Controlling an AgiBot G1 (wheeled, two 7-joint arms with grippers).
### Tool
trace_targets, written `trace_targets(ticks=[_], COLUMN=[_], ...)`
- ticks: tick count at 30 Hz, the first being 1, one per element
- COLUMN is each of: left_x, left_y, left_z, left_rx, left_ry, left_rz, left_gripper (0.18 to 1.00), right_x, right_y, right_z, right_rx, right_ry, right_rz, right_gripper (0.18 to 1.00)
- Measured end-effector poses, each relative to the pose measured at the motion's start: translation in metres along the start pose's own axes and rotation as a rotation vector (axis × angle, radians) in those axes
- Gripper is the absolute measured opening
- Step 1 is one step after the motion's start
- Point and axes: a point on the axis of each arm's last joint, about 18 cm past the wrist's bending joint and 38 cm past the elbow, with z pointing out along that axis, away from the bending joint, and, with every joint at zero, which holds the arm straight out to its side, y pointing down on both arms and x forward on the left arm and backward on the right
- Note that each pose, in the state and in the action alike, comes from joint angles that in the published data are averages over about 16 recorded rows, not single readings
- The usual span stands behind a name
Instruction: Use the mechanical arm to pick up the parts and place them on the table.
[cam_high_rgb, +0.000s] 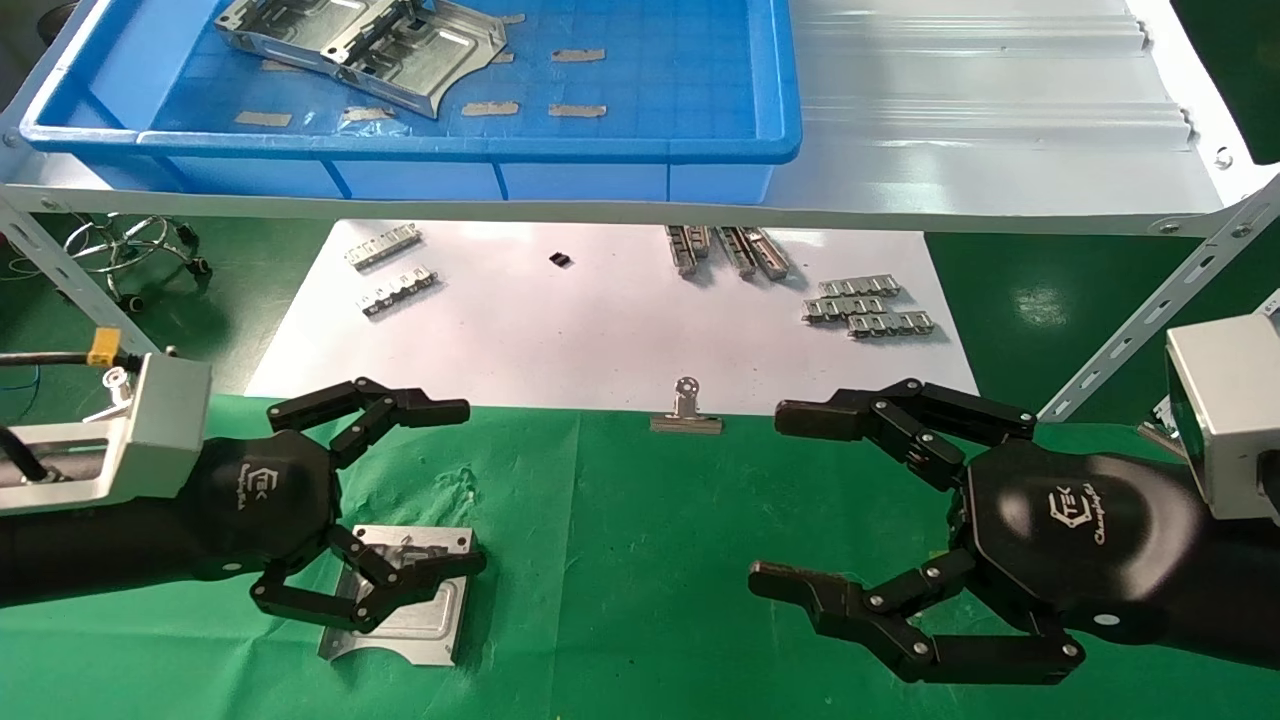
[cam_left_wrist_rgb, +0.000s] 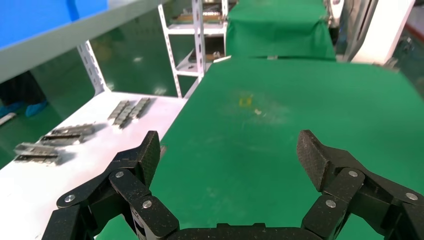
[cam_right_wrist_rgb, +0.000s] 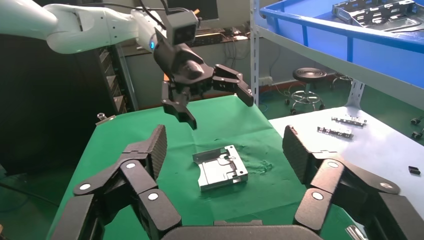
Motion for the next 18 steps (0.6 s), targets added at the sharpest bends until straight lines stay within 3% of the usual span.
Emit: trace_targets(ticks=[11,18], left_x=[0.025,0.042], left_y=[-0.028,-0.047], left_z=[-0.004,-0.007], left_rx=[0.062,0.088], left_ry=[0.031,0.057], left_rz=[-0.051,-0.078], left_gripper=[1.001,1.001], right_x=[0.0,0.0], right_y=[0.0,0.0], right_z=[0.0,0.0], right_rx=[0.0,0.0], right_ry=[0.0,0.0], right_rz=[0.0,0.0], right_gripper=[0.937,0.984])
